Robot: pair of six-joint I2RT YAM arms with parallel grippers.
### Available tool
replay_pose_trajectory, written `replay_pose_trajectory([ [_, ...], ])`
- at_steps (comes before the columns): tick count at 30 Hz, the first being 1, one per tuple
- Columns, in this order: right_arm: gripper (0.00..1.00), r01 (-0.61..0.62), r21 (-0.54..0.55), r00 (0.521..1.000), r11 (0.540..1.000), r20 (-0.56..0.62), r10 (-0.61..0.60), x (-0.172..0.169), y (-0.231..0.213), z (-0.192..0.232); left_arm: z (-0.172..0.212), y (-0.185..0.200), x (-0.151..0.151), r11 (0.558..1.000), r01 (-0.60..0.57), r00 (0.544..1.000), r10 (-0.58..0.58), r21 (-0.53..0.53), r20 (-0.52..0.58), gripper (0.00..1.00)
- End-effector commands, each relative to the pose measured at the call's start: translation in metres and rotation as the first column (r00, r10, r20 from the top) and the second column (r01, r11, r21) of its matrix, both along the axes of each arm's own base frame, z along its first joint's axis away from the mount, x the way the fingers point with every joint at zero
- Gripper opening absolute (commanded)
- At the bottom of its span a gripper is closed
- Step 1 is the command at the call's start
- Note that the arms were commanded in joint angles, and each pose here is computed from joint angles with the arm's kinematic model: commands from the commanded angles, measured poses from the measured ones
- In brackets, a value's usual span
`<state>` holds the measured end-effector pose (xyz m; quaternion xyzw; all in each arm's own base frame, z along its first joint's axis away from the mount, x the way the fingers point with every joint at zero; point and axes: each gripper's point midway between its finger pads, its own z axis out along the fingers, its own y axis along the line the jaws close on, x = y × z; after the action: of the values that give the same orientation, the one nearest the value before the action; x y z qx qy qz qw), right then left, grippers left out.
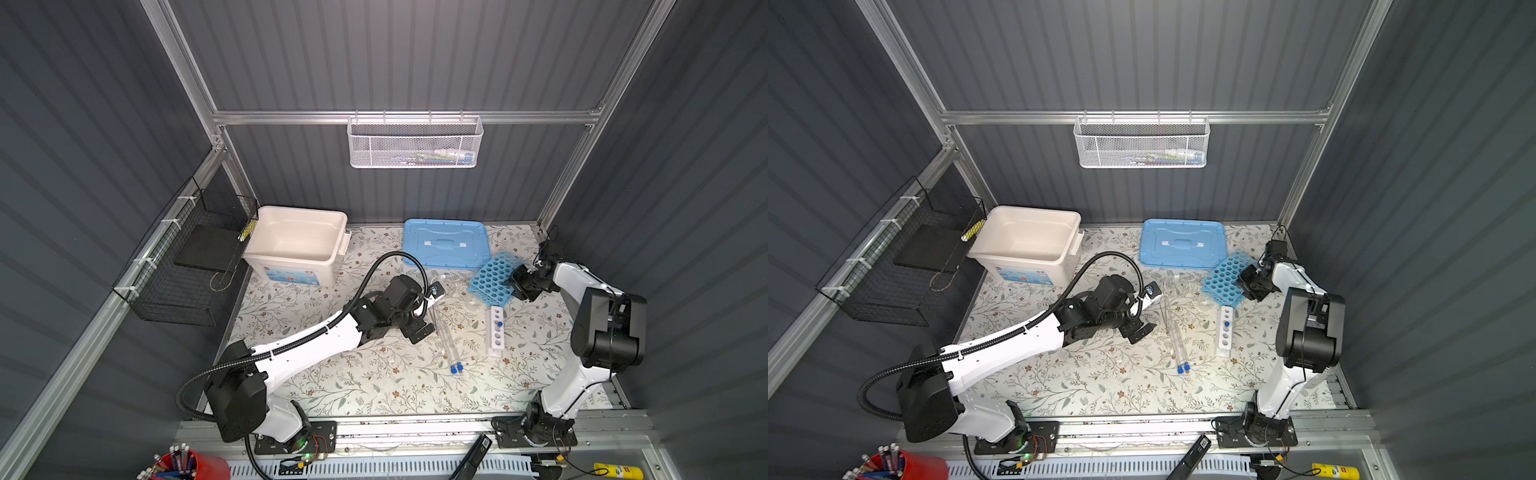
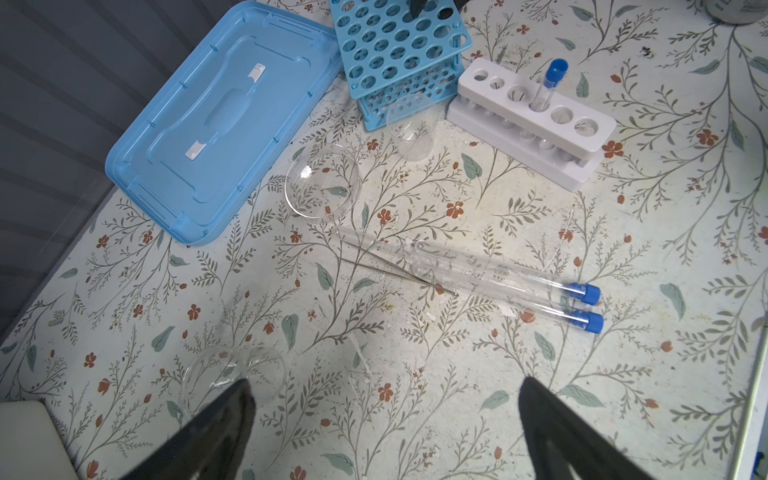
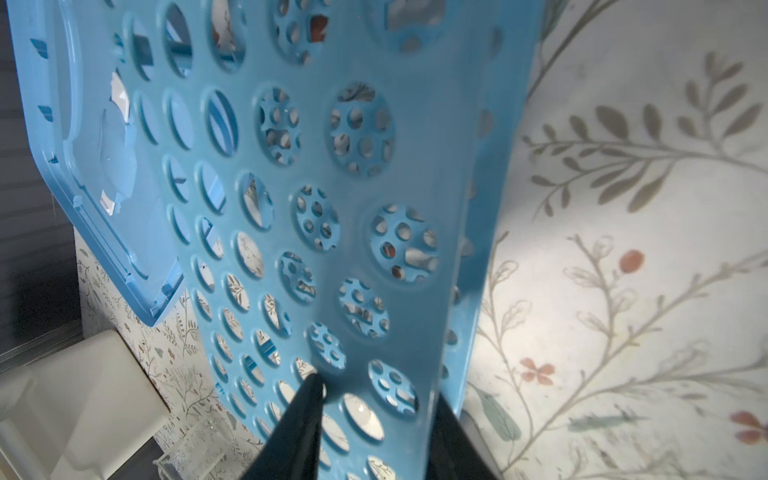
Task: Organize the chemistry lab equipment
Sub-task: 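Drag the blue rack toward the white rack with the right gripper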
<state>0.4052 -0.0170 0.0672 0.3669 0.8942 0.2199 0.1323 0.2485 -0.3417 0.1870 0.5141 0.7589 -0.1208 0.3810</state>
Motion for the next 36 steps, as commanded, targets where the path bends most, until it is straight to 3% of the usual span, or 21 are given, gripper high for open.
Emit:
replay_pose_trajectory([
  [1, 0.36, -0.028, -0.013, 0.994, 1.0, -0.108, 0.026, -0.027, 0.008, -0.02, 0.011, 0.001, -0.001, 0.999, -0.005, 1.0, 0.006, -0.043, 0.004, 1.0],
  [6, 0.35, -0.044, -0.049, 0.992, 0.998, -0.123, 0.038, -0.035, 0.011, -0.024, 0.011, 0.003, -0.003, 0.999, -0.009, 1.0, 0.009, -0.049, 0.002, 1.0],
  [36, 0.32, -0.121, -0.032, 0.979, 0.992, -0.168, 0.114, -0.066, 0.048, -0.042, 0.006, 0.006, -0.007, 0.998, -0.013, 1.0, 0.012, -0.055, -0.01, 1.0],
])
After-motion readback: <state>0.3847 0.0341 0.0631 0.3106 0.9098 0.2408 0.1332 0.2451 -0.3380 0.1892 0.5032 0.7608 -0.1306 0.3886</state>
